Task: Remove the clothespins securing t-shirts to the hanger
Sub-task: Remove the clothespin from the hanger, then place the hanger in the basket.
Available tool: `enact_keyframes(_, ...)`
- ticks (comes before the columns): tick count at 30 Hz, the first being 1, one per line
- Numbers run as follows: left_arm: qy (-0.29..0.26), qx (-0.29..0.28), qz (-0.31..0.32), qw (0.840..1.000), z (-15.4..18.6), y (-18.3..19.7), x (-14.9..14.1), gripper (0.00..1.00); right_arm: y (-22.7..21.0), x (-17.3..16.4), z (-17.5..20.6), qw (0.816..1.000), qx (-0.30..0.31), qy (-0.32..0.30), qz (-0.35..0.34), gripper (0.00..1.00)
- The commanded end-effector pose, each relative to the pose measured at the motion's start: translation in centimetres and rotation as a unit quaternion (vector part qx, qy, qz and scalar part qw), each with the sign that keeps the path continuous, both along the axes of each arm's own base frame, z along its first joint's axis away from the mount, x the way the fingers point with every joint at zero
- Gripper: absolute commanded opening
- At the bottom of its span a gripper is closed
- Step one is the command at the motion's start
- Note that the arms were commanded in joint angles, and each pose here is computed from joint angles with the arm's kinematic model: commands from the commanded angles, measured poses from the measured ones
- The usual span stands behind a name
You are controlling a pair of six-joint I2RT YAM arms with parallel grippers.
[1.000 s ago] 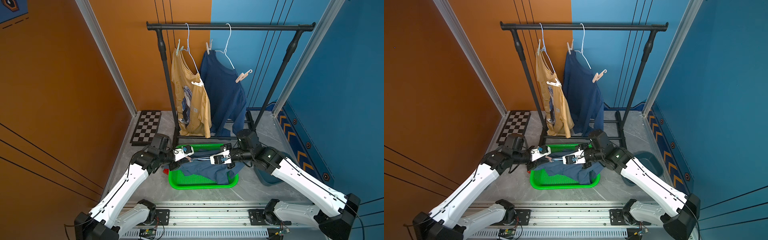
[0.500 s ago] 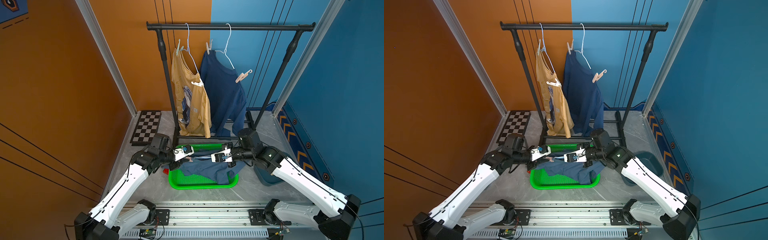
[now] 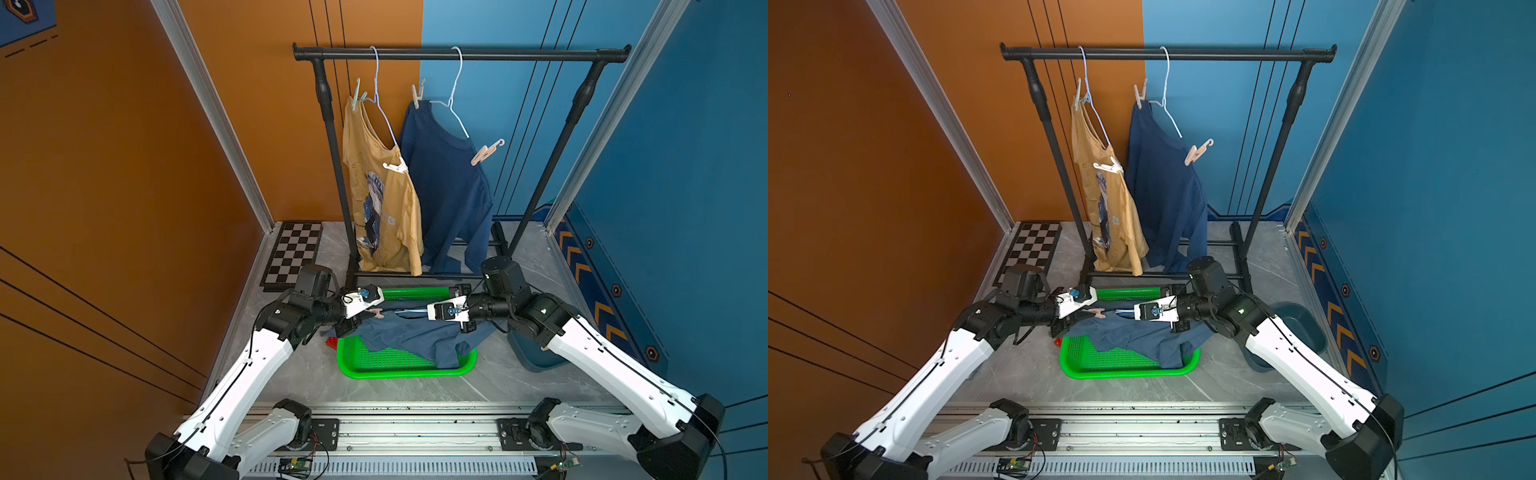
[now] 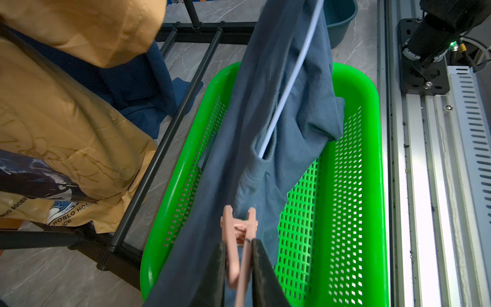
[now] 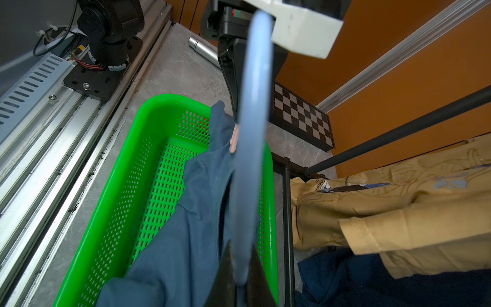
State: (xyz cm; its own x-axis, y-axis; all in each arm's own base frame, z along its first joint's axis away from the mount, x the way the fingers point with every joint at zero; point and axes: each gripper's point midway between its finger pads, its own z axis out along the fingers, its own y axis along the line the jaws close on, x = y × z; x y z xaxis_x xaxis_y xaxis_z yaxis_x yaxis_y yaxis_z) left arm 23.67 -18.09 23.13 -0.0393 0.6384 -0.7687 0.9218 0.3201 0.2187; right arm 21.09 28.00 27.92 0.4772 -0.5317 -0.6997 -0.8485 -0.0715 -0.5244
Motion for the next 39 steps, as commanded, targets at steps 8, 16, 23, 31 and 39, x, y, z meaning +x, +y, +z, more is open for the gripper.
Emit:
enact_keyframes(8,0.028,-0.058,-0.008,0.998,2.6,-0.8,-0.8,0.16,-1.8,1.3,-1.7,0.997,-0.008,0.063,-0.053,0.00)
enact_keyframes(16,0.061,-0.076,0.004,0.995,2.6,-1.5,-1.1,0.16,-1.3,3.4,-5.8,0.982,-0.030,0.160,-0.093,0.00)
enact_keyframes(23,0.068,-0.092,0.018,0.993,2.6,-2.1,-0.6,0.16,-0.9,6.5,-7.5,0.969,-0.033,0.218,-0.112,0.00)
enact_keyframes(31,0.076,-0.107,0.023,0.991,2.0,-3.2,0.2,0.16,-1.3,9.3,-10.0,0.955,-0.076,0.258,-0.123,0.00)
enact_keyframes(39,0.082,-0.115,0.028,0.990,1.2,-4.0,0.8,0.17,-1.9,11.1,-13.2,0.942,-0.125,0.276,-0.147,0.00)
